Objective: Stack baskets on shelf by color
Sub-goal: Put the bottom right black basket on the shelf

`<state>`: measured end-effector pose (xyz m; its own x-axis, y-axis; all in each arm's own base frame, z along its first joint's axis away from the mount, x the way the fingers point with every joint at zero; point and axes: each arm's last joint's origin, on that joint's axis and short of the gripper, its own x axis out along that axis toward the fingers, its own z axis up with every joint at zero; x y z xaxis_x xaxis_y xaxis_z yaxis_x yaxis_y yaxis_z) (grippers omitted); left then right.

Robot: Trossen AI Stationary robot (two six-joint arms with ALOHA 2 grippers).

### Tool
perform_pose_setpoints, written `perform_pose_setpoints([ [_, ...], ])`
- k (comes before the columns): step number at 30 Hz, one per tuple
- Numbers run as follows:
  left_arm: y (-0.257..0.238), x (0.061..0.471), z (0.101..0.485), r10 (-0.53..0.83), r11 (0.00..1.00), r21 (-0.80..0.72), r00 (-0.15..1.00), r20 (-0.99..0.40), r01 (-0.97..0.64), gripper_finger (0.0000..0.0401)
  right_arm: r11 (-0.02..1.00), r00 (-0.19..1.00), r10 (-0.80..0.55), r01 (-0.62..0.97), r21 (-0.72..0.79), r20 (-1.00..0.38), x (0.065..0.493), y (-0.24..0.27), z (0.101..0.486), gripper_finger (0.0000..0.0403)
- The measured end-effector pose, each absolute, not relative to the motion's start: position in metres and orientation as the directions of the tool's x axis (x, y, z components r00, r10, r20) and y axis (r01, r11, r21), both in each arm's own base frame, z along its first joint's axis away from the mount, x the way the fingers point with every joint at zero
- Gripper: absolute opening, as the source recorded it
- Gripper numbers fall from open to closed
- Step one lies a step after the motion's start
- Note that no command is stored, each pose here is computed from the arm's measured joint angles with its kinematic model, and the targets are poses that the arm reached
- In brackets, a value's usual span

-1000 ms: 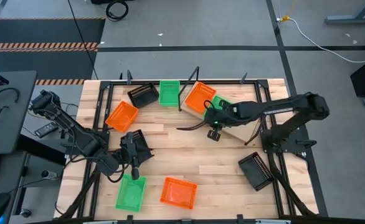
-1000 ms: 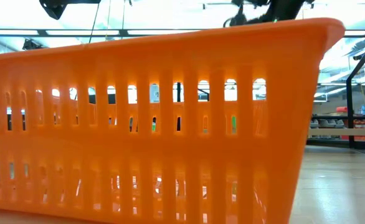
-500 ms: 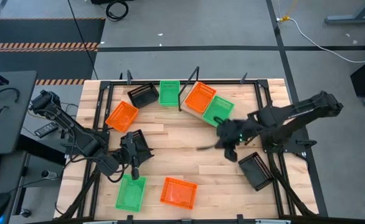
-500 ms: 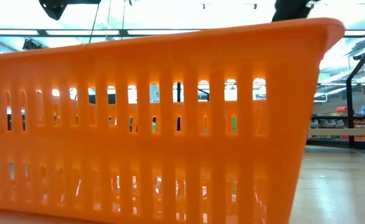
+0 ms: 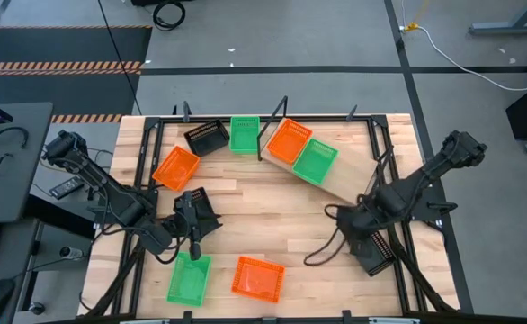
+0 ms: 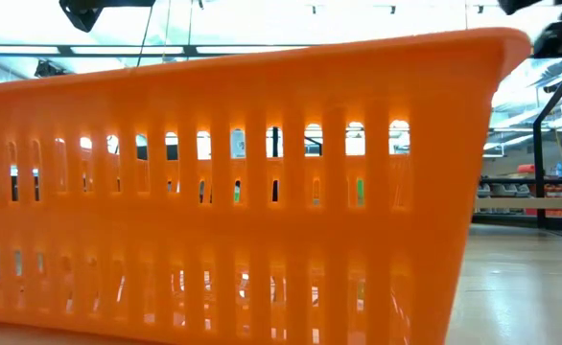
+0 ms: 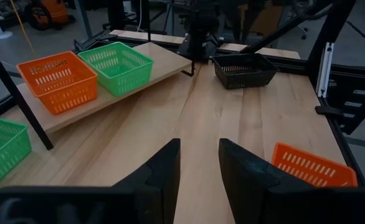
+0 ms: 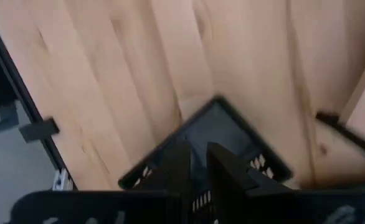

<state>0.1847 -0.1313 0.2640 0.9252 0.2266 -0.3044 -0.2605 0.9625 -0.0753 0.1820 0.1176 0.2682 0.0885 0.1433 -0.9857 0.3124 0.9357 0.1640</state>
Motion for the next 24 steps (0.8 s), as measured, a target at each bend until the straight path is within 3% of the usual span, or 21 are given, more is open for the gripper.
perform_pose_setpoints([
  [10,-0.131,0.185,0.264,0.226,0.962,-0.078,0.926,-0.304,-0.261,0.0117,0.946,0.004,0.148,0.291,0.143,-0.989,0.174,0.166,0.246,0.0058],
  [15,-0.132,0.185,0.264,0.22,0.963,-0.084,0.926,-0.306,-0.257,0.0117,0.913,-0.053,0.096,0.404,0.066,-0.994,0.177,0.18,0.227,0.0065],
  [24,-0.134,0.183,0.264,0.199,0.963,-0.113,0.93,-0.308,-0.244,0.0117,0.916,-0.078,0.014,0.401,-0.018,-0.997,0.187,0.192,0.2,0.0147],
])
